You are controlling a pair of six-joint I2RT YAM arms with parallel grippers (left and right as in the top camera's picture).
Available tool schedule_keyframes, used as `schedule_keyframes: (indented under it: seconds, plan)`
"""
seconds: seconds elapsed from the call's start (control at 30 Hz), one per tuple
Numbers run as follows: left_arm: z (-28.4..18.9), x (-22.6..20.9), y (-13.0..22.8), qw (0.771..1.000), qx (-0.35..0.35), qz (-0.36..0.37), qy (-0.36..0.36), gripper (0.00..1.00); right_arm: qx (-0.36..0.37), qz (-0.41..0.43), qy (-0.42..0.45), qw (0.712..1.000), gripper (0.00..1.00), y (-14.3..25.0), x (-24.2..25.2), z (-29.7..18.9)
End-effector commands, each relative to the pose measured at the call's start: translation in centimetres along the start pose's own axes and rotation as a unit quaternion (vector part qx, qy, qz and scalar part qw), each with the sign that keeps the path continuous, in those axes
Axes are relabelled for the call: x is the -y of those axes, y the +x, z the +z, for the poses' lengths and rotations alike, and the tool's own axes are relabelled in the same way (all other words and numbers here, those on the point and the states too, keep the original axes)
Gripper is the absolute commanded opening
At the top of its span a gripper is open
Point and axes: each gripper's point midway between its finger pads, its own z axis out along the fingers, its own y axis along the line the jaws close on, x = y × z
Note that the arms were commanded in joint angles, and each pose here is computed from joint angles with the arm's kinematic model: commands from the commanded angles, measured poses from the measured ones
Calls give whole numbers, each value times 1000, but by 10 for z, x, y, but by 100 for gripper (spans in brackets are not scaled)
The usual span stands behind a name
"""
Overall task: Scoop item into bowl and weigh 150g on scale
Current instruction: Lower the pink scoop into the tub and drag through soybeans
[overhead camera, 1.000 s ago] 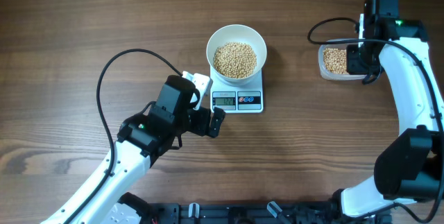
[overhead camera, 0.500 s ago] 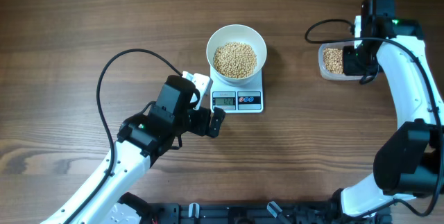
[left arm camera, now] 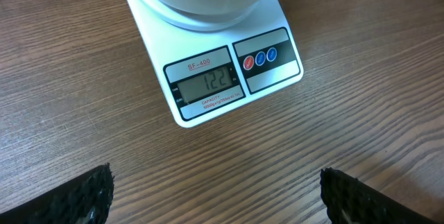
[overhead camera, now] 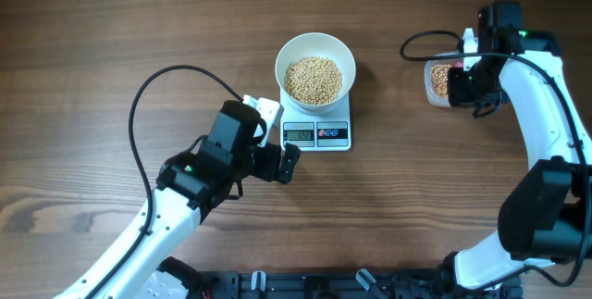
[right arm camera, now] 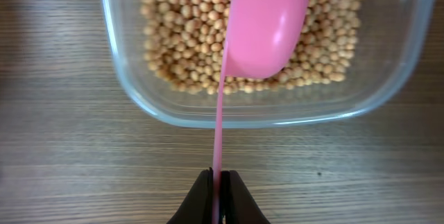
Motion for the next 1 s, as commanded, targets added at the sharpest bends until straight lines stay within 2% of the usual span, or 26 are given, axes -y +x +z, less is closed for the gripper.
schedule_keyframes:
  seconds: [0.0,0.23,0.53,0.77,0.97]
  plan:
    - [-2,3,-8,1000,9,10,1,100,-13,-13,-57,998,4,3,-21,10]
    - [-2,3,-8,1000,9,10,1,100,-12,-7,-73,997,4,3,-24,10]
    - [-2,3,-8,1000,8,10,1,100,-1,26,-140,990,4,1,-25,6]
    - [-2,3,-8,1000,9,10,1,100,23,85,-238,967,4,-4,-16,-5]
    - [-2,3,-8,1000,9,10,1,100,22,110,-269,957,4,3,-12,0]
